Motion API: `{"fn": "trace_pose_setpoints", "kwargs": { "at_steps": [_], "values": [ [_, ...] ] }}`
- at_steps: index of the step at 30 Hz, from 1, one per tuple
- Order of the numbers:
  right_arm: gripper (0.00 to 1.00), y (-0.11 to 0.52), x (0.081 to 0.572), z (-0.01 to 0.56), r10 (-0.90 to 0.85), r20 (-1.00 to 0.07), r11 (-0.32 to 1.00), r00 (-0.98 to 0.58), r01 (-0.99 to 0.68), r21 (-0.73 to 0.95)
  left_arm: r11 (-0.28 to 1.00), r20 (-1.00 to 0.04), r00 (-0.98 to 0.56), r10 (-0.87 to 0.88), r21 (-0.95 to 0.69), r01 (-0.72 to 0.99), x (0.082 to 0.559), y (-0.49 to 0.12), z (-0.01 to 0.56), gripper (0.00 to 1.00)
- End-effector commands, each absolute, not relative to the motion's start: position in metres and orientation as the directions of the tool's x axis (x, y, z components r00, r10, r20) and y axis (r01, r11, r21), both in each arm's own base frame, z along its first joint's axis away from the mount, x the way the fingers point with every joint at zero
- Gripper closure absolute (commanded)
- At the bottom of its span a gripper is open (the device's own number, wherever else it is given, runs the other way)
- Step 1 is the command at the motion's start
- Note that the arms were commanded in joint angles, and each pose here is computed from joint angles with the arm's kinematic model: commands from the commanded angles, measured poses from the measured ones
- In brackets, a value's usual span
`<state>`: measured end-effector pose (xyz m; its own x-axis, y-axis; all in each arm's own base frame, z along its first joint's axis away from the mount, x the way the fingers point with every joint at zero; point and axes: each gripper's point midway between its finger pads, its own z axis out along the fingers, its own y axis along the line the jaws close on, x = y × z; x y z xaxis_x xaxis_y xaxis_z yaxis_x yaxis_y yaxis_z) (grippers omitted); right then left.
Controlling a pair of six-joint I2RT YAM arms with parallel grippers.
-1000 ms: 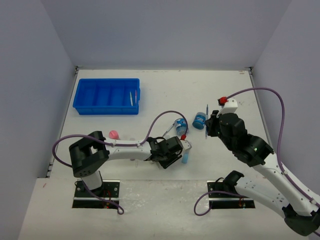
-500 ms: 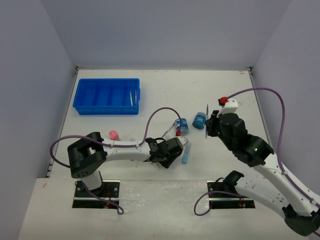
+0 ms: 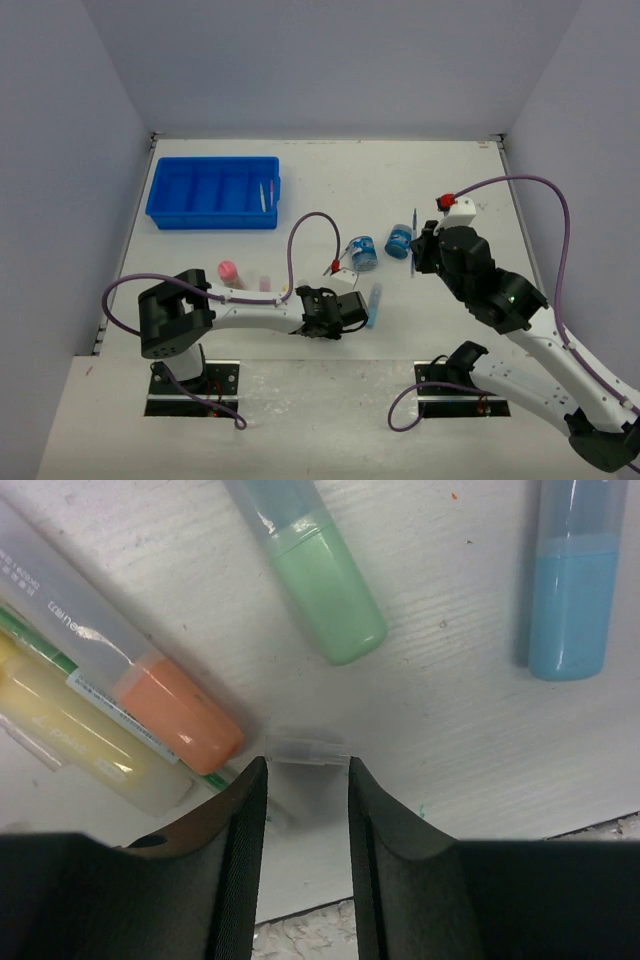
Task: Sort the stationery into containers
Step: Close the pen cap on the pen.
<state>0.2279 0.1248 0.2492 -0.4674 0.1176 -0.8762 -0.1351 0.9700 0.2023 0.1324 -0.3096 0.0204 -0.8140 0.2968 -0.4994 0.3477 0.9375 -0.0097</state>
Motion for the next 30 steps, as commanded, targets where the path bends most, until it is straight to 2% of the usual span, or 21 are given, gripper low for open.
{"fn": "trace_pose_setpoints", "kwargs": {
  "at_steps": [1, 6, 11, 14, 19, 21, 27, 30],
  "values": [
    [1.0, 0.126, 0.233, 0.254, 0.138, -0.886, 0.969, -0.442, -0.126, 0.214, 0.973, -0.557, -0.813, 0.17, -0.034, 0.227, 0.138, -0.316, 0.025, 0.78],
    [1.0, 0.126, 0.233, 0.253, 0.137, -0.886, 0.969, -0.443, -0.126, 0.213, 0.965, -0.562, -0.802, 0.204, -0.021, 0.261, 0.135, -0.325, 0.024, 0.72],
    [1.0, 0.125, 0.233, 0.254, 0.139, -0.887, 0.968, -0.44, -0.127, 0.214, 0.957, -0.555, -0.798, 0.236, -0.01, 0.291, 0.134, -0.329, 0.023, 0.56],
    [1.0, 0.126, 0.233, 0.254, 0.138, -0.887, 0.969, -0.441, -0.127, 0.214, 0.954, -0.557, -0.794, 0.244, -0.009, 0.3, 0.134, -0.329, 0.026, 0.52],
    [1.0, 0.127, 0.233, 0.254, 0.134, -0.886, 0.968, -0.444, -0.132, 0.213, 0.935, -0.588, -0.76, 0.278, -0.015, 0.355, 0.135, -0.334, 0.044, 0.35],
    [1.0, 0.127, 0.233, 0.254, 0.134, -0.886, 0.968, -0.444, -0.132, 0.213, 0.925, -0.598, -0.743, 0.301, -0.007, 0.381, 0.137, -0.335, 0.049, 0.32],
    [1.0, 0.124, 0.232, 0.259, 0.145, -0.892, 0.967, -0.429, -0.129, 0.219, 0.836, -0.668, -0.606, 0.433, 0.047, 0.546, 0.145, -0.339, 0.079, 0.27],
    [1.0, 0.121, 0.23, 0.265, 0.164, -0.897, 0.964, -0.411, -0.128, 0.235, 0.773, -0.703, -0.506, 0.5, 0.1, 0.626, 0.151, -0.339, 0.102, 0.21]
  ]
}}
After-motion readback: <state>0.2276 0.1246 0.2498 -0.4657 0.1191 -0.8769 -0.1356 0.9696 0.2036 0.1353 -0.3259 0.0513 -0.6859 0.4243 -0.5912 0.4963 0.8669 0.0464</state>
